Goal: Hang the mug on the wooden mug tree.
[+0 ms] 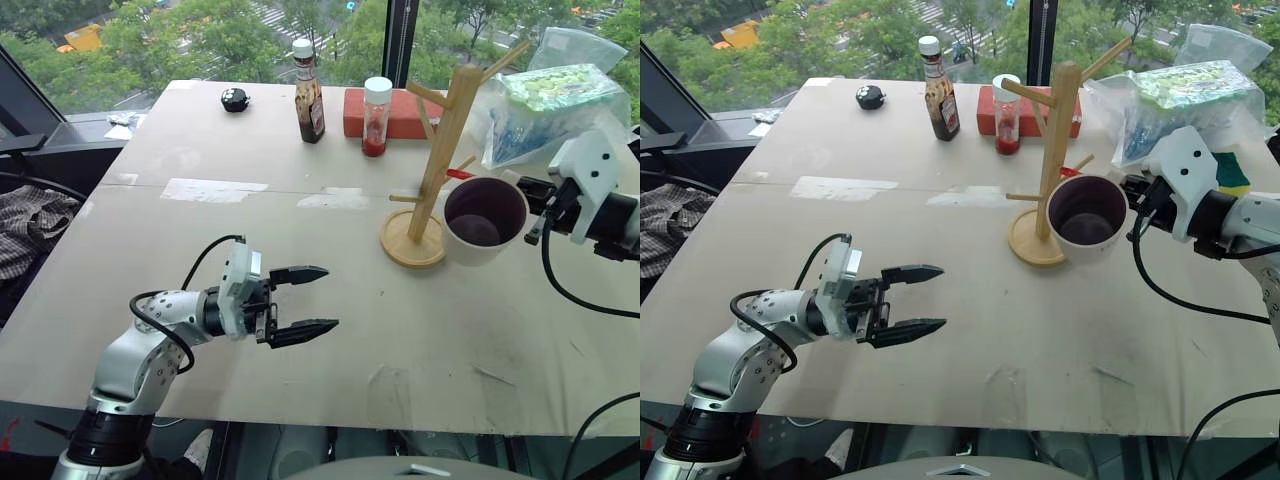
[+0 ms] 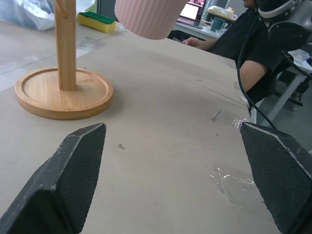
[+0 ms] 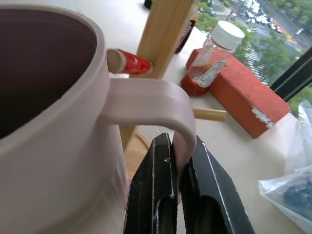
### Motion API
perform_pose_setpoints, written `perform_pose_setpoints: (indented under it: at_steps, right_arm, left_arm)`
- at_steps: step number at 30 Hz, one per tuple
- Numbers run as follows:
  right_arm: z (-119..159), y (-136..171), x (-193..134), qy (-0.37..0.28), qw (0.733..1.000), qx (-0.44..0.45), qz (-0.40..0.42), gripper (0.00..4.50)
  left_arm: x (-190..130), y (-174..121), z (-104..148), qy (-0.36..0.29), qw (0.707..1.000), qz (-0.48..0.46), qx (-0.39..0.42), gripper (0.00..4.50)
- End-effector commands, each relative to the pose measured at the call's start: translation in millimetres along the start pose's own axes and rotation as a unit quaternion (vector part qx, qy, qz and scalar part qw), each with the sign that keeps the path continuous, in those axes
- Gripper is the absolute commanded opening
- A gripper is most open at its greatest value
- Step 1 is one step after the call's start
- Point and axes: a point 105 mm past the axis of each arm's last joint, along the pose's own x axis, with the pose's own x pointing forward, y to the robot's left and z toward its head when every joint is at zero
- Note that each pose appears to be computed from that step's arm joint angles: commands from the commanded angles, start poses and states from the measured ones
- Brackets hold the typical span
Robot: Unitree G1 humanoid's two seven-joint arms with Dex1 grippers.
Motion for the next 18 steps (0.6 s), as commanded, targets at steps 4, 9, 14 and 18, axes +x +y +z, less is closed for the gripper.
perform_pose_setpoints:
  at_steps: [4,9,14,18]
  right_arm:
    - [23,-6,3,-0.014,1.000,-0.023,0.013,0.02]
    - [11,-16,15,0.043,0.999,-0.028,0.006,0.02]
    - [-7,-30,32,0.072,0.997,-0.013,-0.019,0.02]
    - [-17,-24,27,0.068,0.998,0.002,0.011,0.90]
  left_arm:
    - [3,-8,8,-0.021,0.999,0.017,0.034,4.50]
    - [5,-14,3,-0.024,0.999,0.022,0.030,4.50]
    - [5,-9,4,-0.036,0.998,0.034,0.032,4.50]
    - [6,-7,7,-0.046,0.998,0.039,0.032,4.50]
